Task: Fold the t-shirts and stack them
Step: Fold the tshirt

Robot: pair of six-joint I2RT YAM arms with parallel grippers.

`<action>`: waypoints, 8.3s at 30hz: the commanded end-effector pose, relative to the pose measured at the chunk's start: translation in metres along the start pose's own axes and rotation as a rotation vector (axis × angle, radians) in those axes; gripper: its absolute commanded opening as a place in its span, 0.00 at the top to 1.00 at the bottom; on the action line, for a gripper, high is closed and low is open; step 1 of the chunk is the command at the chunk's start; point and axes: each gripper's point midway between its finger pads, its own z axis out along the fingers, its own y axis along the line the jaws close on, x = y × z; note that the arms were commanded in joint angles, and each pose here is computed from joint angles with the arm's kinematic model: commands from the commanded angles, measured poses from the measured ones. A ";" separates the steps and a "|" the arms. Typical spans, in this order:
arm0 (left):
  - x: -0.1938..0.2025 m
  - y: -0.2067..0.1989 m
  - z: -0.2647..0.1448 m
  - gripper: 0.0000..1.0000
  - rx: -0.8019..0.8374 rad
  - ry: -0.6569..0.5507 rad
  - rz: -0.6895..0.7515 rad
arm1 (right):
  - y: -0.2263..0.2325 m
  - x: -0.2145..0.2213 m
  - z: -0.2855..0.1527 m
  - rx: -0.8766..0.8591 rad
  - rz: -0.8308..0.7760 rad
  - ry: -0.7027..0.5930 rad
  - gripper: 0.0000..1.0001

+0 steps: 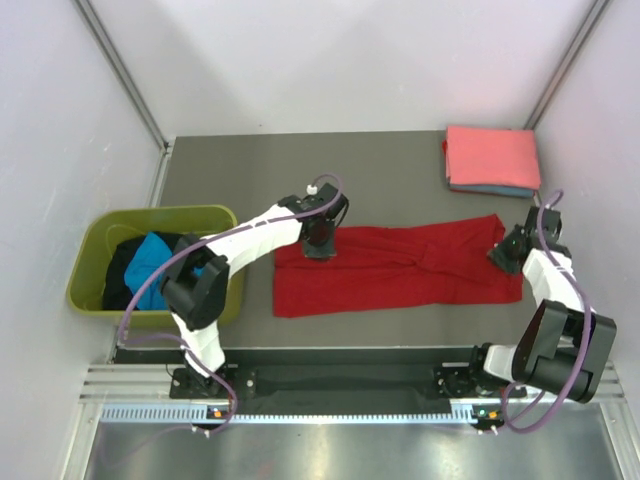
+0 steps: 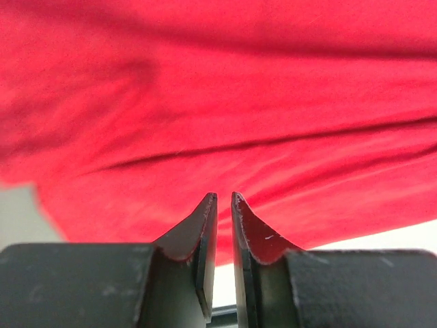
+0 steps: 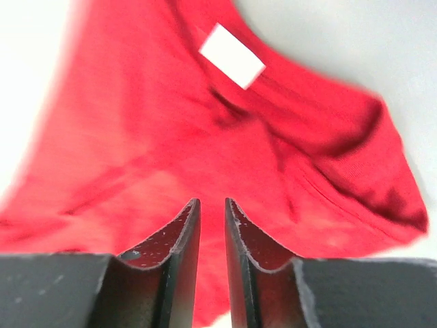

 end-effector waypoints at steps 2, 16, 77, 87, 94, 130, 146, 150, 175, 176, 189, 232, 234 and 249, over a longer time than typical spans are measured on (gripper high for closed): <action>0.029 0.053 -0.005 0.82 -0.185 0.016 -0.022 | 0.046 -0.039 -0.019 -0.169 -0.048 -0.077 0.78; 0.113 0.127 0.006 0.85 -0.418 0.135 -0.131 | 0.065 -0.023 -0.010 -0.274 -0.129 -0.027 0.75; -0.085 0.137 0.067 0.55 -0.231 0.156 0.106 | 0.090 -0.106 0.068 0.116 0.036 -0.145 0.54; -0.073 0.150 0.070 1.00 -0.311 0.186 0.073 | 0.088 -0.097 0.100 0.214 0.044 -0.081 0.55; -0.065 0.157 0.064 1.00 -0.348 0.200 0.048 | 0.086 -0.086 0.118 0.267 0.022 -0.060 0.56; 0.013 0.171 -0.012 1.00 -0.436 0.266 -0.008 | 0.374 0.023 0.171 -0.425 -0.163 -0.017 1.00; 0.044 0.167 0.000 1.00 -0.378 0.305 -0.026 | 0.491 0.012 0.190 -0.764 -0.057 -0.157 1.00; 0.048 0.165 -0.001 1.00 -0.358 0.297 -0.039 | 0.501 0.002 0.189 -0.801 -0.062 -0.217 0.99; 0.042 0.179 -0.021 0.75 -0.462 0.254 -0.030 | 0.539 -0.055 0.119 -0.933 -0.178 -0.508 0.61; 0.035 0.181 -0.026 0.74 -0.478 0.237 -0.022 | 0.540 -0.060 0.108 -0.936 -0.186 -0.511 0.55; -0.036 0.056 -0.102 0.64 -0.139 -0.064 0.218 | 0.437 -0.070 0.003 -0.674 -0.309 -0.390 0.31; 0.193 -0.018 0.024 1.00 -0.216 0.260 0.633 | 0.280 -0.058 0.149 -0.283 -0.104 -0.205 0.56; 0.195 -0.020 0.024 1.00 -0.208 0.267 0.630 | 0.276 -0.060 0.155 -0.266 -0.095 -0.210 0.59; 0.197 -0.089 0.016 1.00 -0.016 0.270 0.575 | 0.304 -0.101 0.186 -0.345 -0.104 -0.268 1.00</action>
